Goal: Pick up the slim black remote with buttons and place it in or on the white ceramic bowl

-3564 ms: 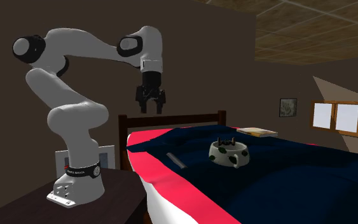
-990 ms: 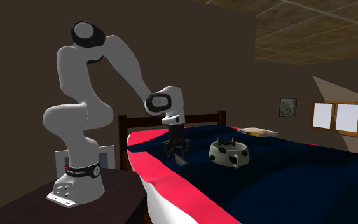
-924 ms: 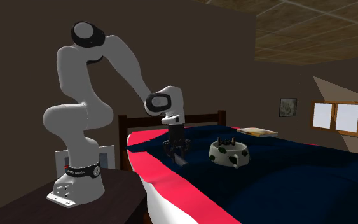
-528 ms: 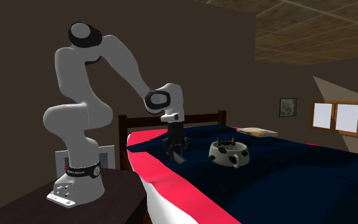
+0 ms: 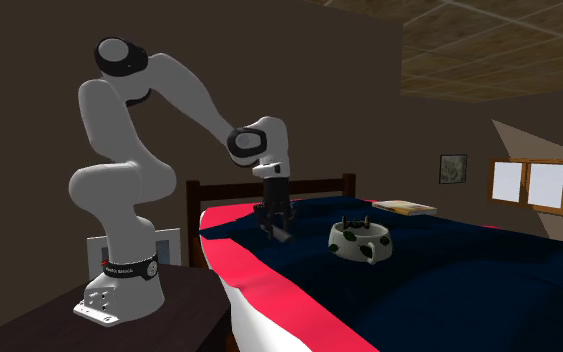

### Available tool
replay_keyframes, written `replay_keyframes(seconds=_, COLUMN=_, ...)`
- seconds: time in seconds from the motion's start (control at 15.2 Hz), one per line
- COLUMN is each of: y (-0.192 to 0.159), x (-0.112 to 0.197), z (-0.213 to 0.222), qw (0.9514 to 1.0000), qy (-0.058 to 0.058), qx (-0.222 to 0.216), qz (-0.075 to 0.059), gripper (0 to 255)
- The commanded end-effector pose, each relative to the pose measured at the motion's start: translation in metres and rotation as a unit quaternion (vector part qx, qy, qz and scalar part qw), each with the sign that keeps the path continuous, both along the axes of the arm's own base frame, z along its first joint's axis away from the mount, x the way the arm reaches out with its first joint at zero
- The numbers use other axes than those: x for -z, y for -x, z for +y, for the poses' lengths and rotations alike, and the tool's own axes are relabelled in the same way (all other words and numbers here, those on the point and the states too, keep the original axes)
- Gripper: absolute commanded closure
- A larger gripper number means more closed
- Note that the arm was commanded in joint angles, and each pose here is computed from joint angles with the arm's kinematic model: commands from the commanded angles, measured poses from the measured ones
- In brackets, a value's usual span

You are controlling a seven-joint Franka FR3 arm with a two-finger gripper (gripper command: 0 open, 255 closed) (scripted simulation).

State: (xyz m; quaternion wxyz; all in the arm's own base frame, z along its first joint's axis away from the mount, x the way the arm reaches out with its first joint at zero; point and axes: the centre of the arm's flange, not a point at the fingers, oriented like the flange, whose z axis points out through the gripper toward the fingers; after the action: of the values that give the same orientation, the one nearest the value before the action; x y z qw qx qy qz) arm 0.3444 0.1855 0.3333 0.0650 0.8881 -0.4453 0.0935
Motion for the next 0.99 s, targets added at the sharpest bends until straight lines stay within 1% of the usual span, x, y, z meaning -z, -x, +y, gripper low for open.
replay_keyframes(seconds=0.0, y=-0.001, x=-0.01, z=0.0, qw=1.0, qy=0.0, qx=0.0, qz=0.0, gripper=255)
replay_keyframes(seconds=0.92, y=-0.001, x=-0.084, z=0.0, qw=1.0, qy=0.0, qx=0.0, qz=0.0, gripper=255)
